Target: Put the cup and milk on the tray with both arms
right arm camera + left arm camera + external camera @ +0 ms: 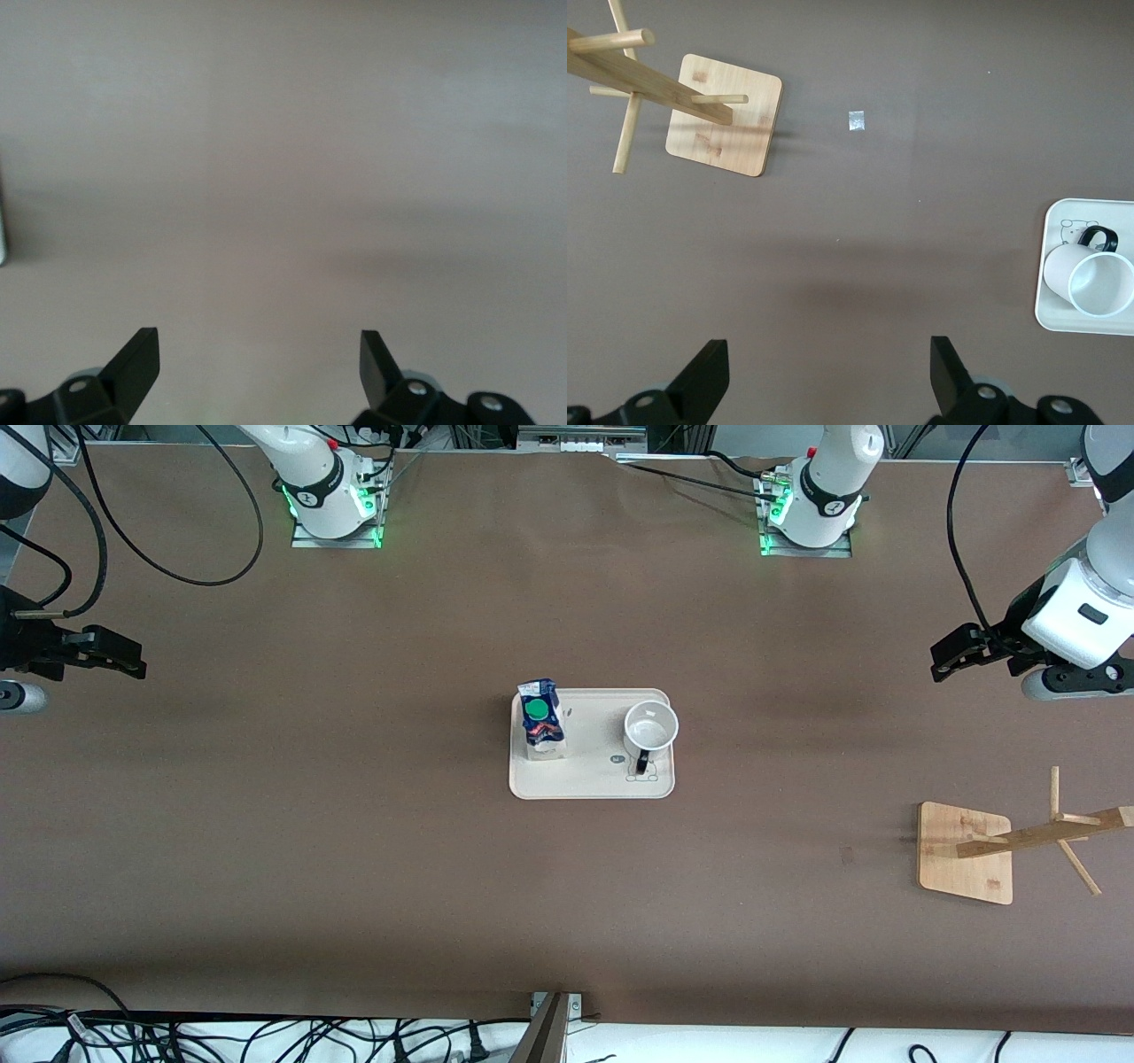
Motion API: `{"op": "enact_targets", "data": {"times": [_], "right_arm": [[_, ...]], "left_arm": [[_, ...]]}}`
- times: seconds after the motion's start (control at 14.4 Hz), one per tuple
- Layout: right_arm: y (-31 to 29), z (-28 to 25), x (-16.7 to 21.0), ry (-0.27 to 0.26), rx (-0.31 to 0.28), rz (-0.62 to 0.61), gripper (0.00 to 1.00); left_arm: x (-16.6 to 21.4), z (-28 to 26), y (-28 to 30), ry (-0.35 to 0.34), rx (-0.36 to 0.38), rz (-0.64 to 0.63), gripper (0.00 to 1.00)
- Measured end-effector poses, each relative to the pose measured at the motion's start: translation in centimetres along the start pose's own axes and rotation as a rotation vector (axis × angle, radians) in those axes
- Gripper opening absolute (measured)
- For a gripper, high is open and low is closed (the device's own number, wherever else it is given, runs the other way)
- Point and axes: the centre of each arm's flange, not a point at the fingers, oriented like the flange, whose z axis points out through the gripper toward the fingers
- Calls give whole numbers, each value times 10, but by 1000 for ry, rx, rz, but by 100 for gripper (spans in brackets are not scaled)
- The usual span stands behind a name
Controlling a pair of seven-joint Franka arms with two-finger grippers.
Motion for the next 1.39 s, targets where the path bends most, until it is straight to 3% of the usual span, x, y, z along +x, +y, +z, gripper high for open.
{"op": "enact_targets", "data": {"times": [0.21,0.62,1.39], "right_arm": [[7,0,-1,3,37,16,100],[7,0,0,3,36,10,100],[13,0,-1,-1,-19,8,100]], "left_arm": [[0,0,0,0,0,-1,100],[0,-4,-1,11,-2,-4,100],[7,-16,-1,47,-8,-7,100]]}}
